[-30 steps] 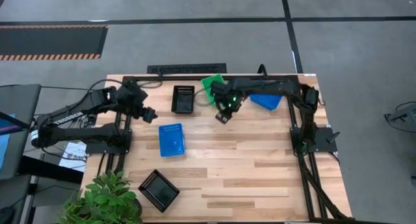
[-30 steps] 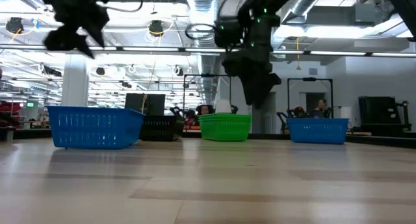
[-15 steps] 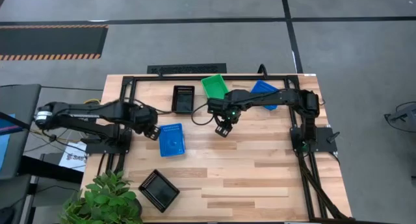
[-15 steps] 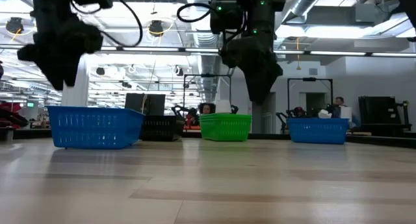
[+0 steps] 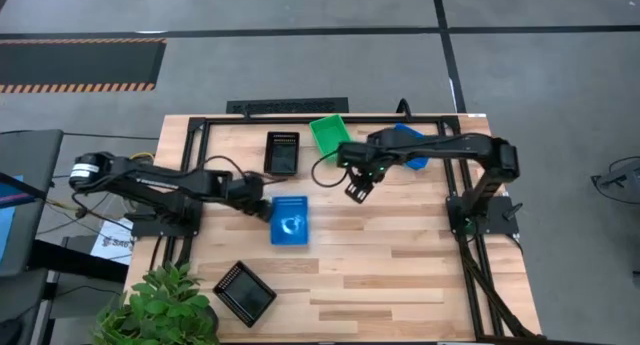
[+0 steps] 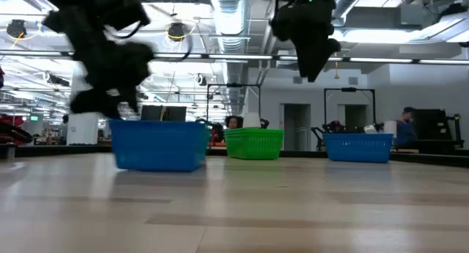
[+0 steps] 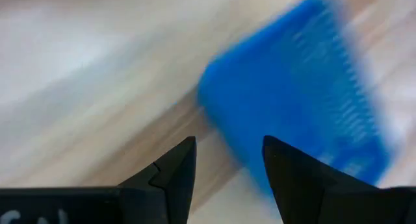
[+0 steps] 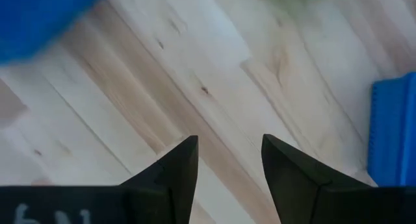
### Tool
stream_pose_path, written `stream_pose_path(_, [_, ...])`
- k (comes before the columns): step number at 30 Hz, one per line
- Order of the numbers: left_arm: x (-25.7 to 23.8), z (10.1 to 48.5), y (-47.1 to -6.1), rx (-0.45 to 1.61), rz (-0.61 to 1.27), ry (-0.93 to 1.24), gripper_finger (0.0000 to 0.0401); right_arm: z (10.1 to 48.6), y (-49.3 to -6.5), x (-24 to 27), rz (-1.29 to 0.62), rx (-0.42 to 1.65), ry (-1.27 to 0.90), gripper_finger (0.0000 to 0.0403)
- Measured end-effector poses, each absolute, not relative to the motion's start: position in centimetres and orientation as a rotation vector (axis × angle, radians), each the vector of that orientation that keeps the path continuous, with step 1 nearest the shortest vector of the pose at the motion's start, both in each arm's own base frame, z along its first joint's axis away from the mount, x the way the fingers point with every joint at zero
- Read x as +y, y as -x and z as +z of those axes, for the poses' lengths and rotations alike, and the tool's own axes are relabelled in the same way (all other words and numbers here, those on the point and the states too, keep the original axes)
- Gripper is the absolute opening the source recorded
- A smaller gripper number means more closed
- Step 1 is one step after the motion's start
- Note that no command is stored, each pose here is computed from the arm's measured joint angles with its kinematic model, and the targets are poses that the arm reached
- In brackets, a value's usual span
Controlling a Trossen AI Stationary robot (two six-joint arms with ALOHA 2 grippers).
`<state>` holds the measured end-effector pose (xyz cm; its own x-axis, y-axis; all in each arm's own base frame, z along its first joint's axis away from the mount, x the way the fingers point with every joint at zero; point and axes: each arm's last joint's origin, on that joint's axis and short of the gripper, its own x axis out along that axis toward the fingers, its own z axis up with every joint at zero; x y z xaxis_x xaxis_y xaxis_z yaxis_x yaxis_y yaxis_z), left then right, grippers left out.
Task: Stack baskets by color
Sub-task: Stack the blue bin on the stacked blue bin
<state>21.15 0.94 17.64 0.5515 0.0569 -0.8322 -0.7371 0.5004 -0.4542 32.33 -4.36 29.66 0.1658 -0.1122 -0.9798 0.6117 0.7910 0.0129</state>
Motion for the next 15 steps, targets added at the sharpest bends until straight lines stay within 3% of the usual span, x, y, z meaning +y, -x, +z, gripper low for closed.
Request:
stream_pose_path(5, [2.5,18.6,-27.0,0.556,0.328,0.954,0.0164,31.6,-31.2,-4.3,-0.583,1.219,-0.48,0.0189])
stream_pose_path(10, [3.7,18.1,-30.9,0.65,0.112,0.94,0.0164,32.1,-30.9,-4.4,-0.639,1.167,-0.511,0.0188])
stream_pose_path(15, [4.3,19.7,-31.9,0.71,-0.01,0.937,0.0163,32.0,-31.5,-3.5,-0.631,1.133,-0.513,0.0193])
